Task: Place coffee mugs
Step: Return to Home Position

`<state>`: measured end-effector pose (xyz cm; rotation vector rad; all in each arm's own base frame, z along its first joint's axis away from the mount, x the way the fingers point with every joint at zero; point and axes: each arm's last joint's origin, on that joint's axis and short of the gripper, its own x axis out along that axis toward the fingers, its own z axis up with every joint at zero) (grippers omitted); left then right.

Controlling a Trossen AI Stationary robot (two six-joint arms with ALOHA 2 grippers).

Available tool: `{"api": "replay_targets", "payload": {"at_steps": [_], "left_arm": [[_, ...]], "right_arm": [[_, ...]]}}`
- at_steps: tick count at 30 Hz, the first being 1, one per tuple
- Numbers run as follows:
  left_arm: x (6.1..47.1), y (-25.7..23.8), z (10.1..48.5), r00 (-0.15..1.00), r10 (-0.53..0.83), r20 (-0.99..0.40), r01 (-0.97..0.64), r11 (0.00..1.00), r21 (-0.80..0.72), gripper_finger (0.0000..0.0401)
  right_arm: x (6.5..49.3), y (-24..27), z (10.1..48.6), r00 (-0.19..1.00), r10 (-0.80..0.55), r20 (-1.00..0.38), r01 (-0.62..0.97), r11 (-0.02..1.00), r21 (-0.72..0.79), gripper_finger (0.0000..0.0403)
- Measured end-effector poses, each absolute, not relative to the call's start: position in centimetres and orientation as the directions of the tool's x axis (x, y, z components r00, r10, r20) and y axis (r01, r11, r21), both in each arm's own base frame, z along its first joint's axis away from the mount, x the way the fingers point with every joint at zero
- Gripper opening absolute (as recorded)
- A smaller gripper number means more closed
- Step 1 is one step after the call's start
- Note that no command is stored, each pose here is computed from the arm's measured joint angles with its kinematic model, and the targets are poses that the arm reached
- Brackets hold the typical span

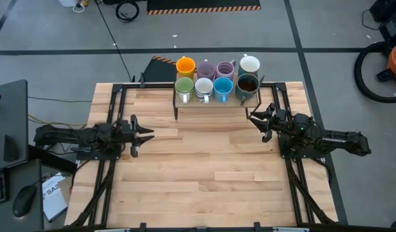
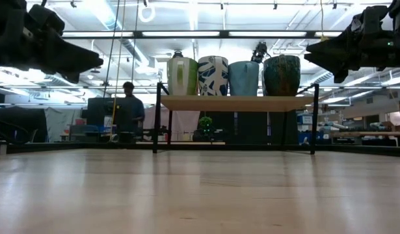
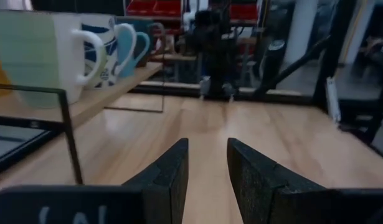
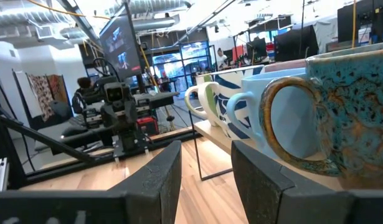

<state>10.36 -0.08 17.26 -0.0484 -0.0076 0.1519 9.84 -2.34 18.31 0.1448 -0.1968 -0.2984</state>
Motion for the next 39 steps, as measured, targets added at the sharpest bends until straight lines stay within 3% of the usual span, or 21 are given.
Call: {"api": "replay_targets", "payload": {"at_steps": [9, 17, 39], "left_arm": [[10.38, -0.16, 17.49, 0.989, 0.13, 0.074, -0.129, 0.992, -0.008, 0.0116], [10.38, -0.13, 17.47, 0.987, 0.142, 0.072, -0.127, 0.975, -0.185, 0.0116], [10.38, -0.12, 17.45, 0.987, 0.144, 0.072, -0.128, 0.974, -0.185, 0.0116]], "right_arm": [[9.84, -2.34, 18.31, 0.937, -0.305, 0.171, 0.276, 0.946, 0.17, 0.0145], [9.84, -2.34, 18.33, 0.937, -0.304, 0.173, 0.276, 0.946, 0.17, 0.0146], [9.84, -2.34, 18.35, 0.937, -0.304, 0.174, 0.276, 0.946, 0.17, 0.0146]]}}
